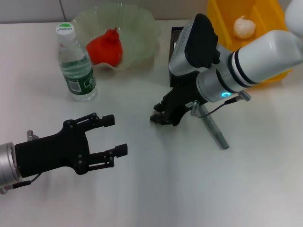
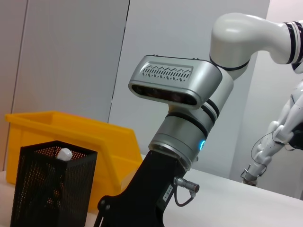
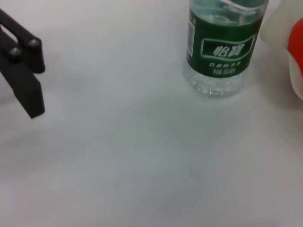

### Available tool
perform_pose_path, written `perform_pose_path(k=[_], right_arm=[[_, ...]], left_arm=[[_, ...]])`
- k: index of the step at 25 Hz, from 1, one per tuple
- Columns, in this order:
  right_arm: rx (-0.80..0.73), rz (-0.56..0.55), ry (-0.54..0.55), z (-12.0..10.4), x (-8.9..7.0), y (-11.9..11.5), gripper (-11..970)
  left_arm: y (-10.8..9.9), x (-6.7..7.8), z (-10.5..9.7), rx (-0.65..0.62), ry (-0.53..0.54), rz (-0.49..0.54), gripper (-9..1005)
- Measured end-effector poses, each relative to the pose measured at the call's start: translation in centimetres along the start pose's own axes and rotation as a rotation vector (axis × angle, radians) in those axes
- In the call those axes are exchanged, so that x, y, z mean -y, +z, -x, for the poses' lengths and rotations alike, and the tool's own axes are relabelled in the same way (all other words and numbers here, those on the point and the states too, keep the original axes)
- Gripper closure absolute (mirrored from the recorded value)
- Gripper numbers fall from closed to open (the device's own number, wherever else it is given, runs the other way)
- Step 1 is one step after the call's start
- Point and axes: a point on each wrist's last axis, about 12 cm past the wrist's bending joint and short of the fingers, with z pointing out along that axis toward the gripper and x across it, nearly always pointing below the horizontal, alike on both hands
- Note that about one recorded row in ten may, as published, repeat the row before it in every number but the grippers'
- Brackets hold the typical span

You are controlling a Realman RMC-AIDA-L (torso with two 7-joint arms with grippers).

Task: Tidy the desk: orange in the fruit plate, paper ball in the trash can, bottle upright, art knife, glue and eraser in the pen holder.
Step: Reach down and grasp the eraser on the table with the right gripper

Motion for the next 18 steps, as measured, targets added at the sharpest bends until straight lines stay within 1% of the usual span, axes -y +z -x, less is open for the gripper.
perform_pose_path(k=[5,7,8,11,12,13,18], right_arm=[[0.024,0.028,0.012,0.5,-0.1,-0.4,698],[0.059,0.061,0.021,1.1,-0.1,-1.3,702],[0.059,0.061,0.021,1.1,-0.1,-1.3,705],[0.120,0.094,0.040,1.8,0.1,-3.0,712],[0.158,0.111,0.054,2.1,0.2,-4.4,714],[0.158,0.111,0.054,2.1,0.2,-4.4,719],[0.246,0.098,0.092,2.4,1.3,-8.7,747]], left_arm=[[0.0,-0.1,0.1,0.001,0.002,-0.002,181],[0.0,-0.1,0.1,0.001,0.003,-0.003,181],[0.0,-0.1,0.1,0.001,0.003,-0.003,181],[0.0,-0.1,0.1,0.001,0.004,-0.003,181],[-0.1,-0.1,0.2,0.001,0.005,-0.004,181],[-0.1,-0.1,0.2,0.001,0.005,-0.004,181],[-0.1,-0.1,0.2,0.003,0.006,-0.005,181]])
